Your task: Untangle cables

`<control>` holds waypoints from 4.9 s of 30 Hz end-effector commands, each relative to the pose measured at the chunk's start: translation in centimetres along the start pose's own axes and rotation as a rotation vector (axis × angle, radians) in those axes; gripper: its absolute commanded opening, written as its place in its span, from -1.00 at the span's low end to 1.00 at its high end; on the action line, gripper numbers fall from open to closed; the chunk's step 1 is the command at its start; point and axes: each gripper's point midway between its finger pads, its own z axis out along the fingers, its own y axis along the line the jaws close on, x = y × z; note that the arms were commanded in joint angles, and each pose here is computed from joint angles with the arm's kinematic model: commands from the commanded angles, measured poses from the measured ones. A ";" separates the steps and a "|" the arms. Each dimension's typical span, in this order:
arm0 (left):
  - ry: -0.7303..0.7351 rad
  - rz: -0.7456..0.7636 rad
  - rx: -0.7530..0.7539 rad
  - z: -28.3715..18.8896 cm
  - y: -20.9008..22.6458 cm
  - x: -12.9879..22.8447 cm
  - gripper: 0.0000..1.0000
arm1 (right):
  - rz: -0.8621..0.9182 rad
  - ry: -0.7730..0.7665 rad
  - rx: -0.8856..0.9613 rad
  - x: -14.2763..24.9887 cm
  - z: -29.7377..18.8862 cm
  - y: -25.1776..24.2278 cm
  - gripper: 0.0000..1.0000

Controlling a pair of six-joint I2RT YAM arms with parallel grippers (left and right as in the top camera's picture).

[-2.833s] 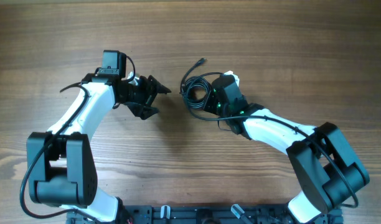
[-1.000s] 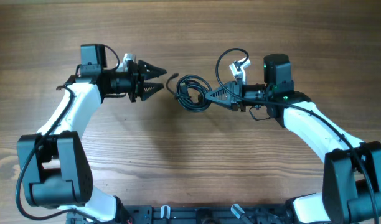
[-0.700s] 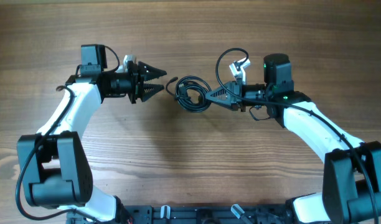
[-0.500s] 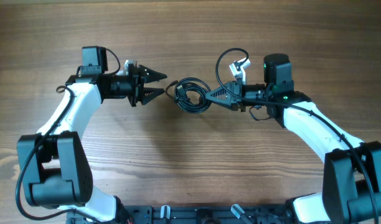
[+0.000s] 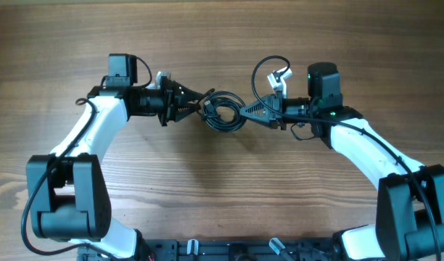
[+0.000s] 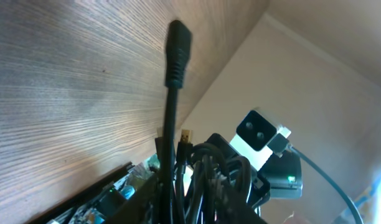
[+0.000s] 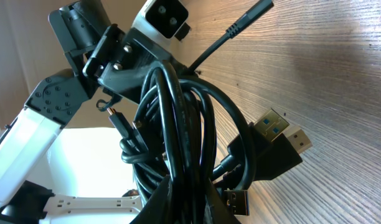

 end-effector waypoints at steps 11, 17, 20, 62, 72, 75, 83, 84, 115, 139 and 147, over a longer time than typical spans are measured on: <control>0.020 -0.005 0.007 0.2 0.0 0.1 -0.92 | -0.018 -0.055 0.027 -0.9 -0.4 0.5 -0.91; 0.057 0.014 -0.016 1.6 0.1 1.3 -0.92 | -0.007 -0.085 0.069 -1.3 0.1 0.0 -0.91; 0.046 0.026 -0.049 2.3 0.5 1.5 -0.92 | -0.011 -0.104 0.104 -1.4 0.6 -0.5 -0.91; -0.169 -0.056 -0.230 2.1 3.8 -1.6 -0.92 | 0.068 0.028 0.432 4.2 2.2 -5.2 -0.20; 0.037 -0.211 -0.035 1.4 0.5 1.1 -0.92 | -0.216 0.056 0.456 5.0 5.4 -4.5 0.08; 0.083 -0.212 -0.010 1.4 0.0 1.8 -0.92 | -0.238 0.034 0.454 4.4 5.4 -4.3 0.08; 0.095 -0.249 0.014 1.1 -0.6 1.7 -0.92 | -0.121 0.029 0.369 4.5 6.0 -2.8 -0.24; 0.090 -0.240 0.021 1.0 -0.7 1.5 -0.92 | -0.068 0.043 0.335 4.8 6.0 -2.3 -0.17; 0.243 0.020 0.255 -2.4 -6.3 2.2 -0.92 | 0.489 -0.139 0.329 2.9 4.3 -4.1 0.73; 0.359 0.036 0.251 -1.5 -6.5 4.7 -0.92 | 0.486 -0.241 0.276 1.9 7.2 -1.8 0.09; 0.331 0.034 0.245 -1.3 -6.4 4.3 -0.92 | 0.434 -0.313 0.325 1.2 7.1 -2.6 -0.56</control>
